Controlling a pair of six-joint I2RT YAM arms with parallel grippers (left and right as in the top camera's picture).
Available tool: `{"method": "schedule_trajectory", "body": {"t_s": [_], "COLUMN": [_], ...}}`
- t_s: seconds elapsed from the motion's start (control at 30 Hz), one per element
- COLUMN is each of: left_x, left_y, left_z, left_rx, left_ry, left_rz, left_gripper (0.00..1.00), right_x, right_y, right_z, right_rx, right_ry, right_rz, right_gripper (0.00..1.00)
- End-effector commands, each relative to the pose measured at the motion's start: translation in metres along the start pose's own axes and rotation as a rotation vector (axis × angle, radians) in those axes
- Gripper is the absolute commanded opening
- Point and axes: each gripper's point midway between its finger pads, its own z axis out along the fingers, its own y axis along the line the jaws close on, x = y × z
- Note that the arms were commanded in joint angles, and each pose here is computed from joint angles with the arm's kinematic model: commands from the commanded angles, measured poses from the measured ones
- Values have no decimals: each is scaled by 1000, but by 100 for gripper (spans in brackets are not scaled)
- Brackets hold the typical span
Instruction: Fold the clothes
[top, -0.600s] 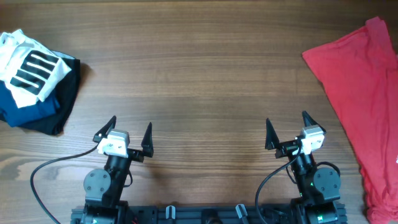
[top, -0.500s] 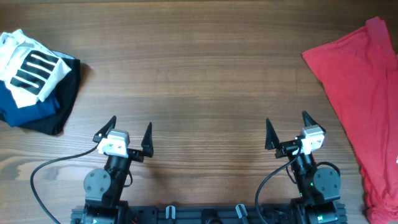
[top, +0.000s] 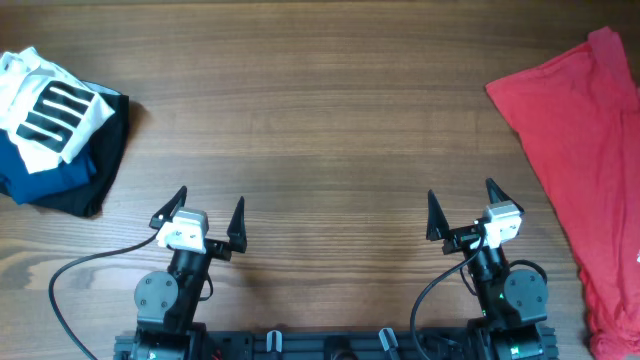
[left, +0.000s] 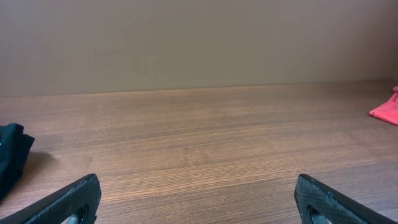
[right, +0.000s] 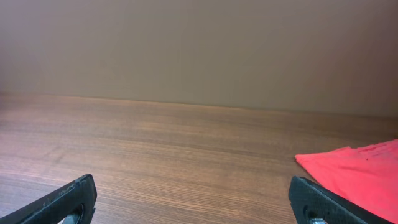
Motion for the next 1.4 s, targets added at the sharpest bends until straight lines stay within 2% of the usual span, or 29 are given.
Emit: {"method": "schedule_trajectory", "body": {"t_s": [0.0,0.83,1.0,1.2,1.37], "left_x": [1,0,1,7,3], "left_y": [-2,-4,-4,-3,-14], "left_z": [0,0,0,1,-1], "left_rx": [13,21,21,18,63], "left_ry": [0,-1,3,32,109], "left_rz": [16,16,14,-168,-291], "left_gripper": [100,100,100,100,100], "right_x": [-2,-2,0,15,6], "right_y": [1,3,3,2,0], "right_z": [0,0,0,3,5], "right_rx": [-9,-18,-17,-5,13], "right_ry": [-10,-9,1,96,229], "right_rz": [-6,-4,48,135,148], "right_gripper": [100,100,100,100,100]}}
